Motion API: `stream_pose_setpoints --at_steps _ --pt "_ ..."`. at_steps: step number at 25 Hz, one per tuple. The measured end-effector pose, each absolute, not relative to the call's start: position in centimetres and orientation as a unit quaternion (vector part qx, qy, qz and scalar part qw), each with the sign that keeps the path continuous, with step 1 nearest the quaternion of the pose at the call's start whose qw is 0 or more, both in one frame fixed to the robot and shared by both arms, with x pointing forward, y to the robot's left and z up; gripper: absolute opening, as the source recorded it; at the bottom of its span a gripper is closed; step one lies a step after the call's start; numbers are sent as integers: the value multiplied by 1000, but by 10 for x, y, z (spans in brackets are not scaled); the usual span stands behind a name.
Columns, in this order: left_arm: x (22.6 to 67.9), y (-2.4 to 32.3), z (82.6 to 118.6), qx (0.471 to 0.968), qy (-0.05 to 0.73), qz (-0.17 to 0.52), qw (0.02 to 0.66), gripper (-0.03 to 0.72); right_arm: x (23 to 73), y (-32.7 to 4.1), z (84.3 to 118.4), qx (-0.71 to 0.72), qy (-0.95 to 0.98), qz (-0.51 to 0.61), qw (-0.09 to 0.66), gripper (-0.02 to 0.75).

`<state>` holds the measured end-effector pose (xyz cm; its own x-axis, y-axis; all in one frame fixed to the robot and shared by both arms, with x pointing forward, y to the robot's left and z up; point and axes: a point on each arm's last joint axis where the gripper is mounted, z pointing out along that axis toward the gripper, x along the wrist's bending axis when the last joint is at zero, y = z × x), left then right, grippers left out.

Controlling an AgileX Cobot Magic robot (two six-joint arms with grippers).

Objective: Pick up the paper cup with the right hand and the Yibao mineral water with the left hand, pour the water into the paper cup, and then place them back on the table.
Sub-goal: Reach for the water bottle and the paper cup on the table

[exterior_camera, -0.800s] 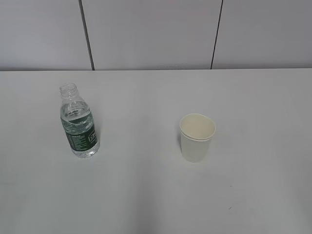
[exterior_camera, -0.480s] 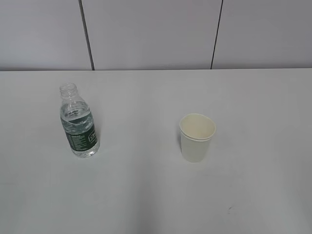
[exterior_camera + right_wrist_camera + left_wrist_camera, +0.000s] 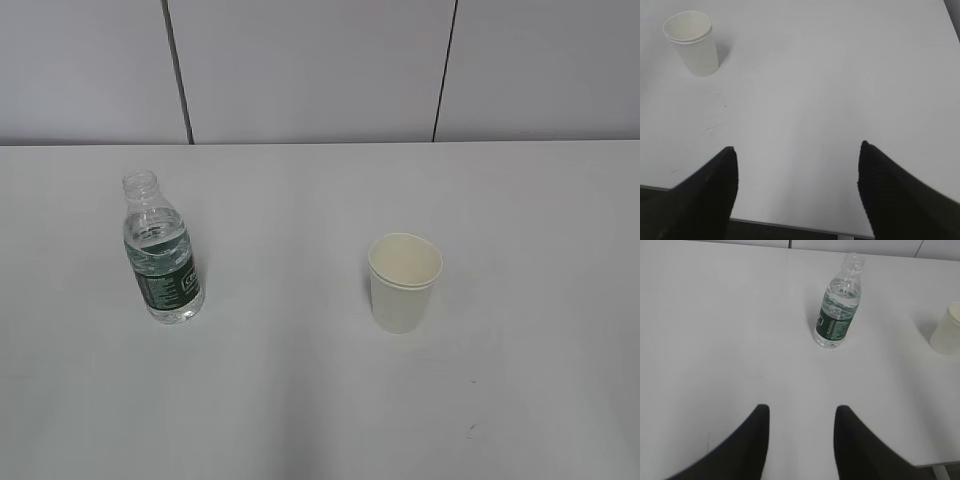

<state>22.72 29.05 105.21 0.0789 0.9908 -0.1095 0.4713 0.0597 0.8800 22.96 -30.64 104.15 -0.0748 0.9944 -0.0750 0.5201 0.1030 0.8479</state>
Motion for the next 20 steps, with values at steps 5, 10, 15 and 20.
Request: stream_pose_setpoints --at_steps 5,10,15,20 --pt "227 290 1052 609 601 316 411 279 230 -306 1042 580 652 334 355 585" --pt "227 290 1052 609 601 316 411 279 230 -306 1042 580 652 334 355 585" --pt "227 290 1052 609 601 316 411 281 230 -306 1042 580 652 334 355 585" --pt "227 290 1052 609 601 316 411 470 230 -306 1042 580 652 334 355 586"
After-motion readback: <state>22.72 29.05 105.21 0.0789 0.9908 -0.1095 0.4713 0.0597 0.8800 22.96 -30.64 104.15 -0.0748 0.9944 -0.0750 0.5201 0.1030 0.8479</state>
